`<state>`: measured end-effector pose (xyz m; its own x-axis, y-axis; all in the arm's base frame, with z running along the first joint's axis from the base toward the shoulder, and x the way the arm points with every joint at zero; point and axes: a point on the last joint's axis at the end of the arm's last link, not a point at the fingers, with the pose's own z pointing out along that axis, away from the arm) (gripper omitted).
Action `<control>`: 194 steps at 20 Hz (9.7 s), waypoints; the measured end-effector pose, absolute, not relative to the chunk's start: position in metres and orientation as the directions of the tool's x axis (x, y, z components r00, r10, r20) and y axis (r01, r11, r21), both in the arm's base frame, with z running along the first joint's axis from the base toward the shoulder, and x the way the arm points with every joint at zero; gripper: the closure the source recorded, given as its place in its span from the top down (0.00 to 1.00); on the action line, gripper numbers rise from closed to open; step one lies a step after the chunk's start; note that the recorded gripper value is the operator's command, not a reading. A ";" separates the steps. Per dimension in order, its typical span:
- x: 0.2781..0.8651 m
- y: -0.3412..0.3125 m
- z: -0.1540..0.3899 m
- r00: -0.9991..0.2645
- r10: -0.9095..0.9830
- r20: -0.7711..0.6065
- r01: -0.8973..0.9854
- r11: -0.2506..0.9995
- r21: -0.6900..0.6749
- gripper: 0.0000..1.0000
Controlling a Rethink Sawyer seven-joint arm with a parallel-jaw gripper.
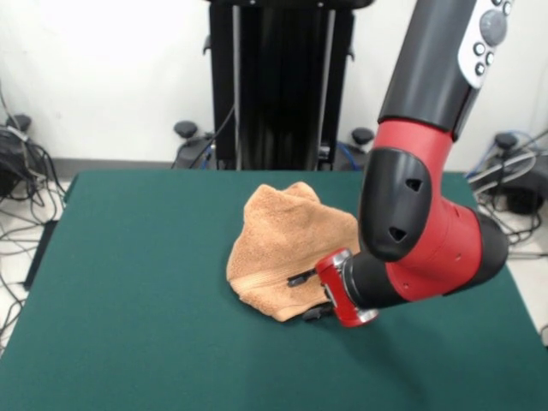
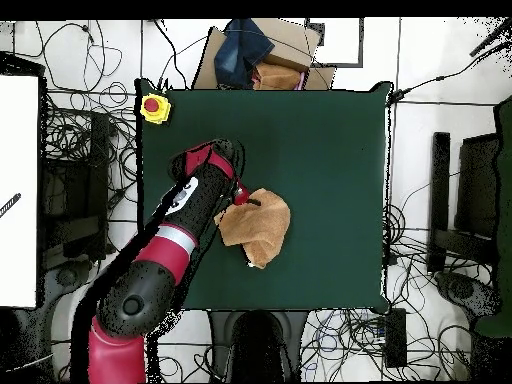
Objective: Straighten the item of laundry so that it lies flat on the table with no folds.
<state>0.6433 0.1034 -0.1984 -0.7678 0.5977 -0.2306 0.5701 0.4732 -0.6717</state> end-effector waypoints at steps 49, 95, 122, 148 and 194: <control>0.654 0.091 -0.196 -0.719 0.673 -0.174 0.593 0.464 -0.658 1.00; 0.672 0.081 -0.198 -0.663 0.748 -0.034 0.549 0.455 -0.701 1.00; 0.660 0.084 -0.214 -0.688 0.725 -0.022 0.509 0.461 -0.727 0.00; 0.662 0.106 -0.124 -0.597 0.798 -0.079 0.673 0.445 -0.590 0.00; 0.688 0.210 -0.085 -0.421 0.906 0.033 0.870 0.414 -0.267 0.00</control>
<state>0.6879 0.2099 -0.0847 -0.4214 0.9063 0.0328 0.8702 0.4143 -0.2667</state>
